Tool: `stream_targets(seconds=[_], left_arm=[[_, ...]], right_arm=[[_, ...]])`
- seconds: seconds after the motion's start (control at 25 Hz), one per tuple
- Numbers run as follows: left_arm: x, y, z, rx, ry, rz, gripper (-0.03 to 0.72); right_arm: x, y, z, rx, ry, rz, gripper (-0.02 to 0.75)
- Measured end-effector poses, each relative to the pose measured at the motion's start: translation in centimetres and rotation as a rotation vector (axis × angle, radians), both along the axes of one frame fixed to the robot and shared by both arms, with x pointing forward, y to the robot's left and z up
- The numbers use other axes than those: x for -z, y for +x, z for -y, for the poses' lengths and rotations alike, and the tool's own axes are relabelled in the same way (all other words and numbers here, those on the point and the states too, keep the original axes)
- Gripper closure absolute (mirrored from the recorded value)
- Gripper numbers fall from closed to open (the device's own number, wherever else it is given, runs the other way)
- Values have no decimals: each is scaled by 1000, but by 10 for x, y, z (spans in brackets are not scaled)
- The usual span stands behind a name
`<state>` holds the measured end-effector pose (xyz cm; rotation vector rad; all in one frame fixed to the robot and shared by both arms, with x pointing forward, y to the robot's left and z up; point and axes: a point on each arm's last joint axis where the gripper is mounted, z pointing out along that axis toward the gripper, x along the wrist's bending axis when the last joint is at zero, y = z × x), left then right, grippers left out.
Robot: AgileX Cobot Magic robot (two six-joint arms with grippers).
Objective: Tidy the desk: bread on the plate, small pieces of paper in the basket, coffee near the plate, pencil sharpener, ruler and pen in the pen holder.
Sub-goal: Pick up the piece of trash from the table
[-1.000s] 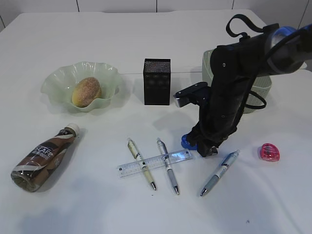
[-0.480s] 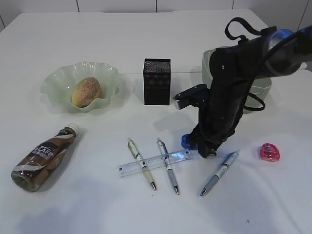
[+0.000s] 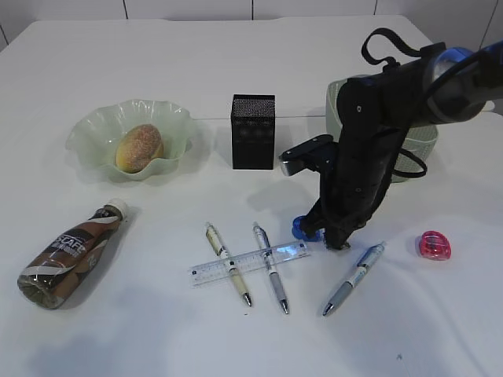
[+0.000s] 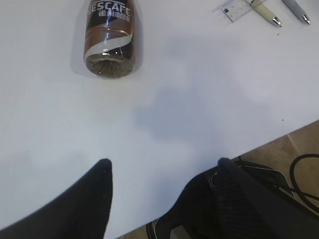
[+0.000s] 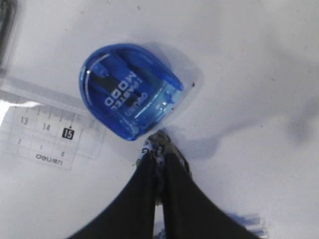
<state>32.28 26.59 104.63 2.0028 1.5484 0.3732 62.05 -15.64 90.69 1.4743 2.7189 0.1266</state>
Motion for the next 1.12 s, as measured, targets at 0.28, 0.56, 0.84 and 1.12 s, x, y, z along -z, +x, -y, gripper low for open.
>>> stream_targets(seconds=[0.28, 0.56, 0.84, 1.12], left_arm=[[0, 0, 0, 0, 0, 0, 234], [0, 0, 0, 0, 0, 0, 235], [0, 0, 0, 0, 0, 0, 234], [0, 0, 0, 0, 0, 0, 235]], right_arm=[[-2, 0, 0, 6, -8, -10, 722], [-37, 3, 0, 13, 13, 42, 722], [-82, 11, -2, 17, 52, 145, 722], [-126, 38, 16, 79, 103, 294, 722]])
